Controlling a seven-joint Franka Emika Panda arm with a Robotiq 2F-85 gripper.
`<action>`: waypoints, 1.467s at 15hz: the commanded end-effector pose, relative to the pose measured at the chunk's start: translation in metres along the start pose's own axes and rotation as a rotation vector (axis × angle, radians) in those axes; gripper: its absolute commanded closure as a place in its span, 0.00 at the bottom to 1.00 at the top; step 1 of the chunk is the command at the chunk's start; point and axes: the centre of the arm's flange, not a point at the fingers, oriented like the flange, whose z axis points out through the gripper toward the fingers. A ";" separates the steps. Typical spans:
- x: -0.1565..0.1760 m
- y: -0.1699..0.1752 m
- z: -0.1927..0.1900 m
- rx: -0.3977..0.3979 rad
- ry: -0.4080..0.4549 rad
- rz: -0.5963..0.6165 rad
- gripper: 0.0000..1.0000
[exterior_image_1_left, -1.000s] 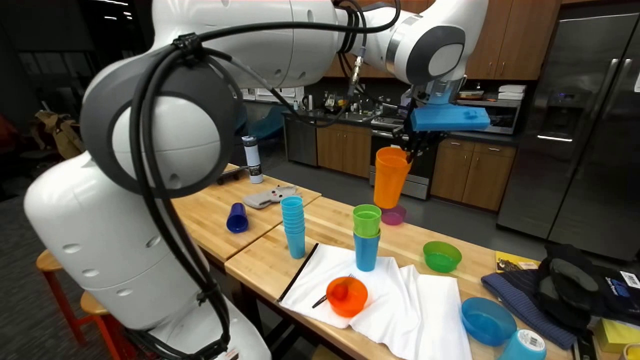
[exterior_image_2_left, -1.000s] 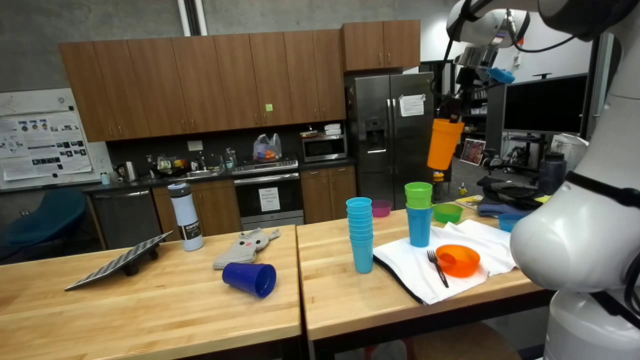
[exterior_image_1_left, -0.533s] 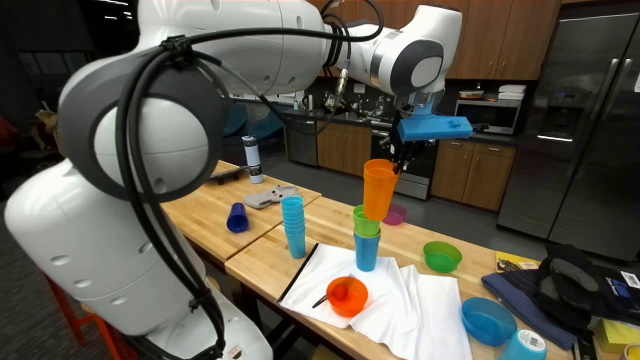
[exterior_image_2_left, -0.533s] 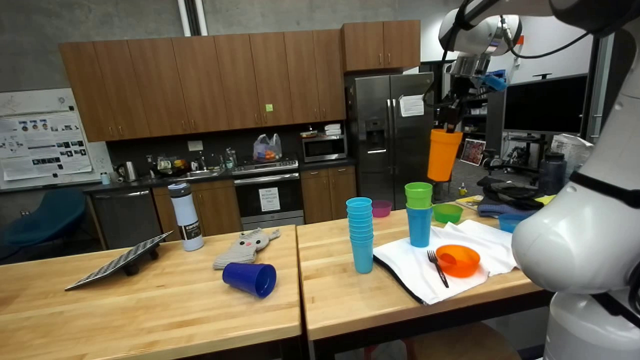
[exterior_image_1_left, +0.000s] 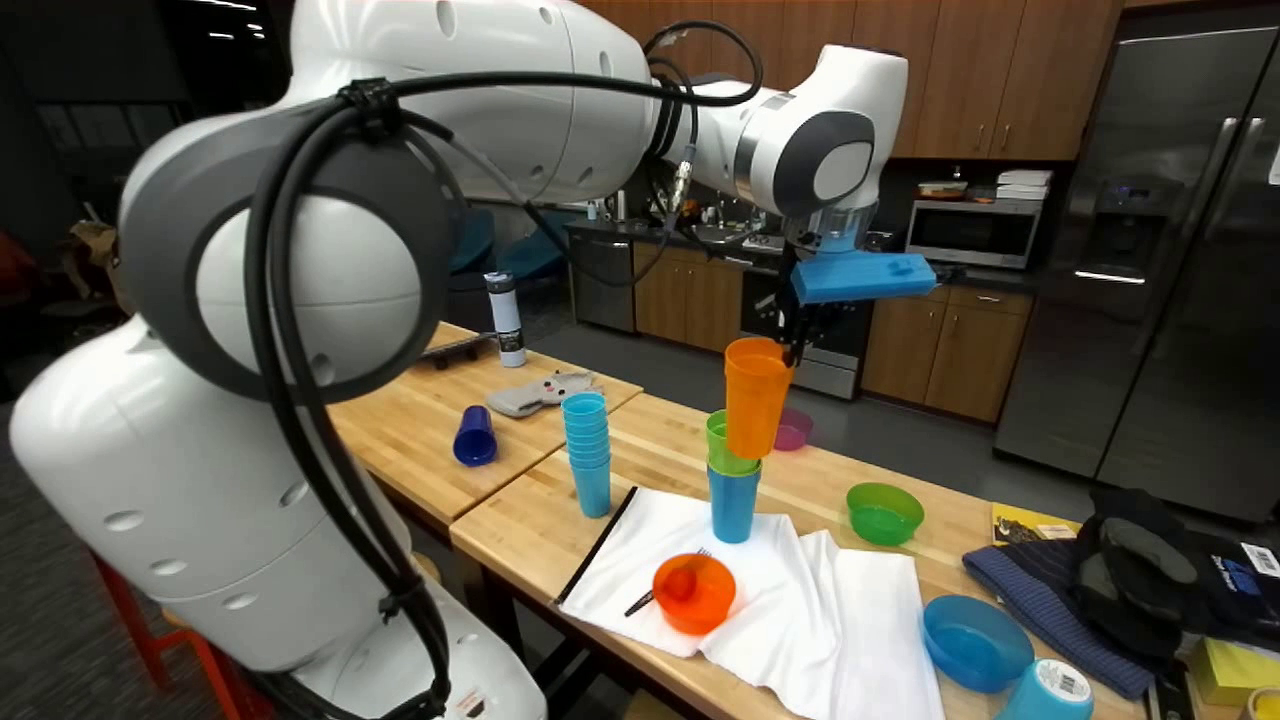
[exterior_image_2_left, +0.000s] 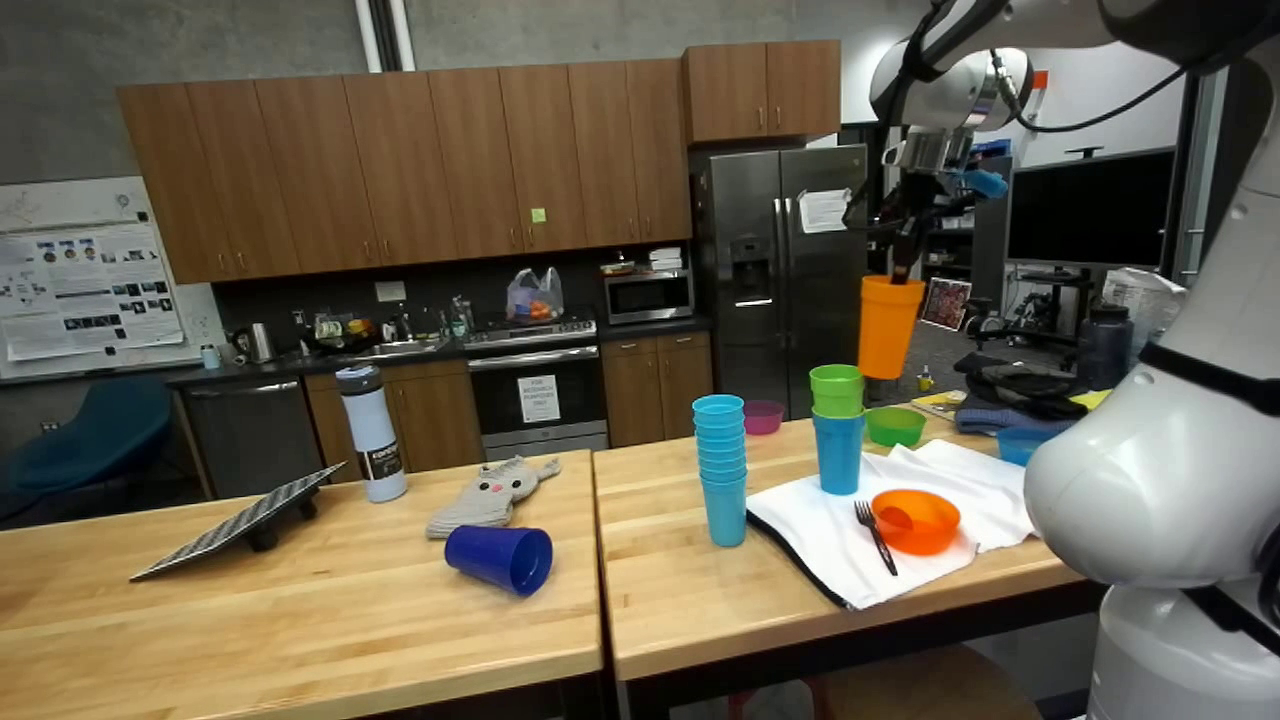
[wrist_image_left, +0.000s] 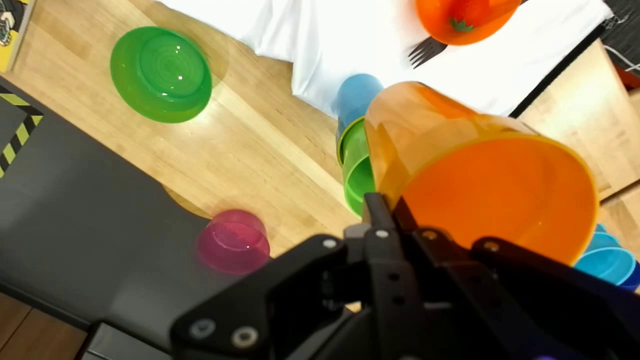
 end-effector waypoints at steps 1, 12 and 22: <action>0.004 -0.010 -0.004 -0.034 0.011 -0.031 0.99; 0.027 -0.012 0.004 -0.084 0.083 -0.064 0.99; 0.045 -0.027 0.012 -0.104 0.080 -0.097 0.99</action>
